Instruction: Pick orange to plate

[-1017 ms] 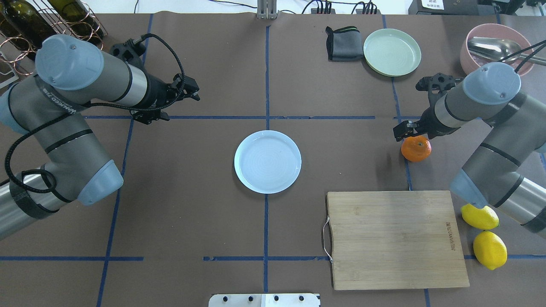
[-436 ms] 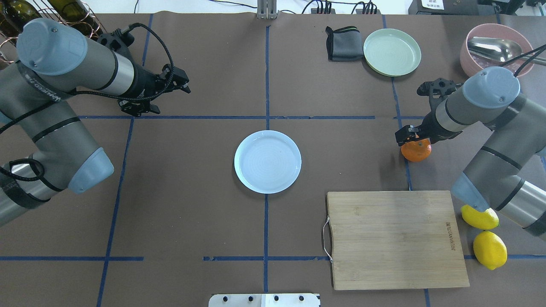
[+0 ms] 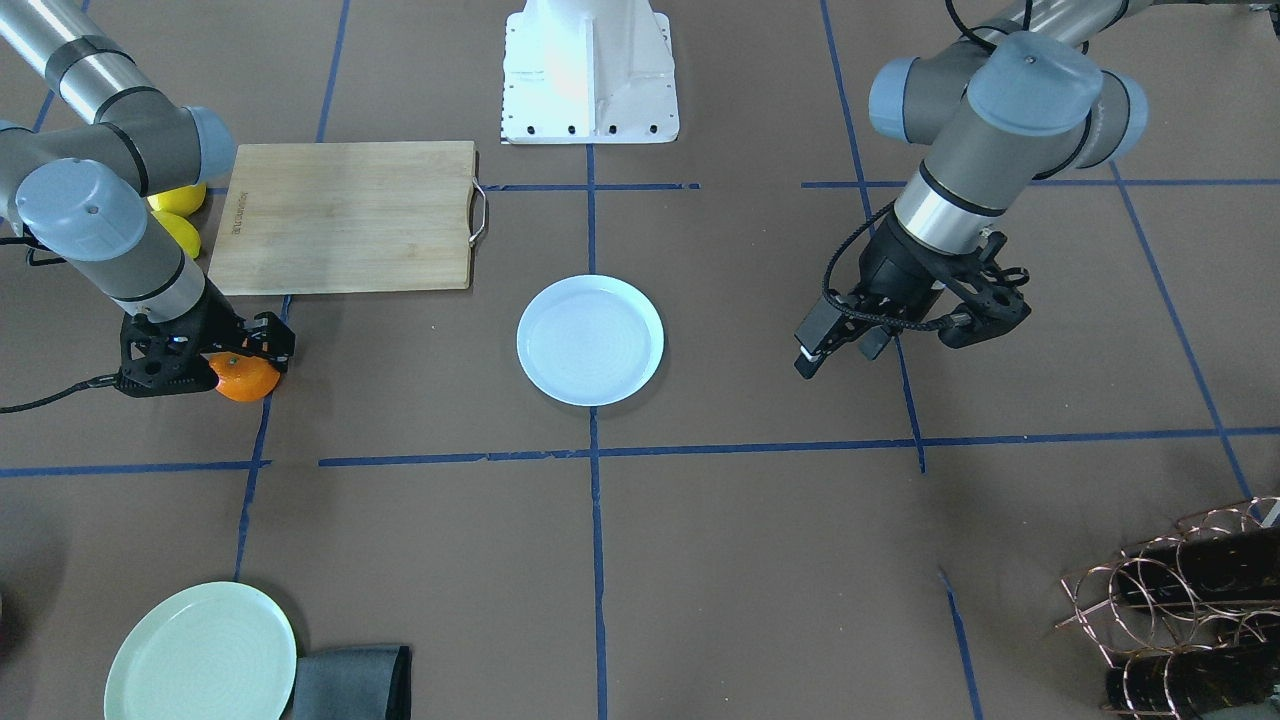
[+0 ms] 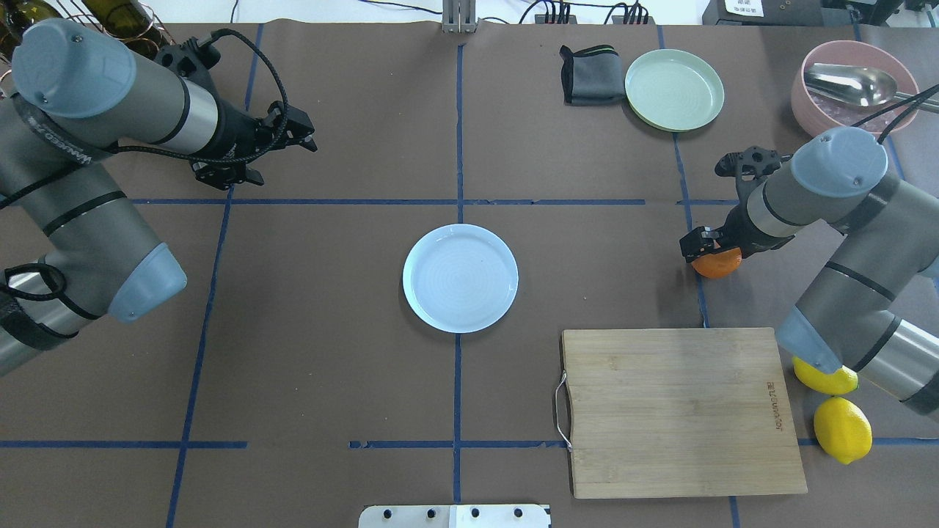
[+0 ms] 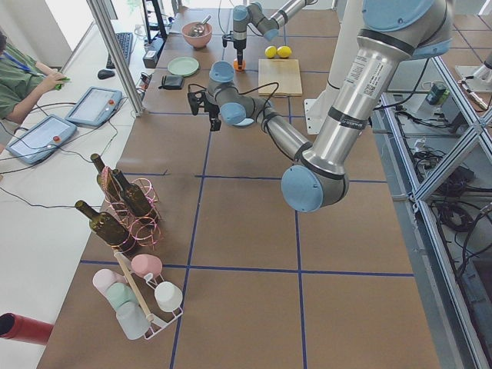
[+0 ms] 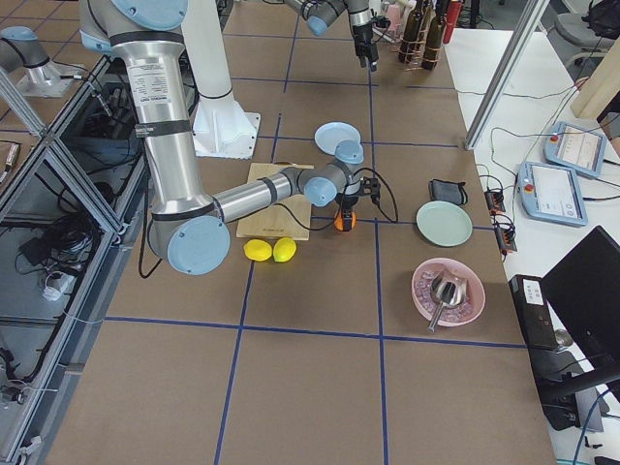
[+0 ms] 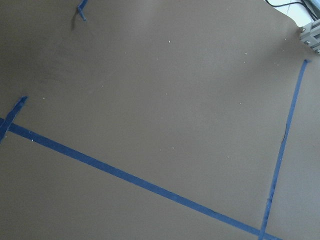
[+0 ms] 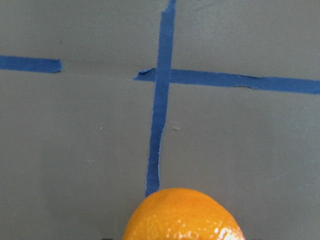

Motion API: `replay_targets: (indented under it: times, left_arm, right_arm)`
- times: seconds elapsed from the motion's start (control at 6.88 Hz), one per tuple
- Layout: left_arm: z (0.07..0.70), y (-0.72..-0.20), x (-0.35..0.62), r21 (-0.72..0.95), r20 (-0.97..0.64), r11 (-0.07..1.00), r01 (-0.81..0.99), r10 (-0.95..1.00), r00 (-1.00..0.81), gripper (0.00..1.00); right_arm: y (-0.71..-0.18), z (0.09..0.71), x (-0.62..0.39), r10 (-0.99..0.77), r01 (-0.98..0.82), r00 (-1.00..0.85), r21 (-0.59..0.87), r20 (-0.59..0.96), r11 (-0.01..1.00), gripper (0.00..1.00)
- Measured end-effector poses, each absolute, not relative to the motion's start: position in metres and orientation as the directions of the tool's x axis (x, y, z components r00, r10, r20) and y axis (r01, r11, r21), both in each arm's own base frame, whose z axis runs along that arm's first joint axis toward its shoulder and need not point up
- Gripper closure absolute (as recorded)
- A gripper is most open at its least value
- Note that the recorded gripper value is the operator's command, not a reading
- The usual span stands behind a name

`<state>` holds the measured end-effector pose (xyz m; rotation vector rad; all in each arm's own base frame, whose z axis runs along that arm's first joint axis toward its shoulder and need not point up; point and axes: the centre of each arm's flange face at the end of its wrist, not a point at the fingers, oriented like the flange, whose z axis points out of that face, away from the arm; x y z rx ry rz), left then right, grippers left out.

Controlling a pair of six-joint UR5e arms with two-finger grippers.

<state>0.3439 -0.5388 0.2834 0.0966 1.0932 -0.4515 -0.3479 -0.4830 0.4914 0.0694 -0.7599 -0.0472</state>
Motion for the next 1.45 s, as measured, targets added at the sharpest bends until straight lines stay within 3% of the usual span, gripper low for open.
replay_targets:
  times: [0.15, 0.73, 1.45]
  left_arm:
    - [0.296, -0.544, 0.331, -0.101, -0.871, 0.916, 0.389, -0.270, 0.410, 0.00]
    - [0.383, -0.564, 0.228, 0.148, -0.802, 0.933, 0.328, -0.081, 0.591, 0.00]
    - [0.527, -0.523, 0.060, 0.433, -0.562, 0.899, -0.062, 0.323, 0.761, 0.00]
  right_arm:
    - [-0.483, 0.489, -0.348, -0.070, 0.018, 0.721, 0.083, 0.689, 0.996, 1.00]
    - [-0.477, 0.428, -0.340, -0.116, 0.004, 0.674, 0.153, 0.730, 0.988, 1.00]
    - [-0.457, 0.264, -0.443, -0.064, -0.062, 0.611, 0.129, 0.789, 0.990, 1.00]
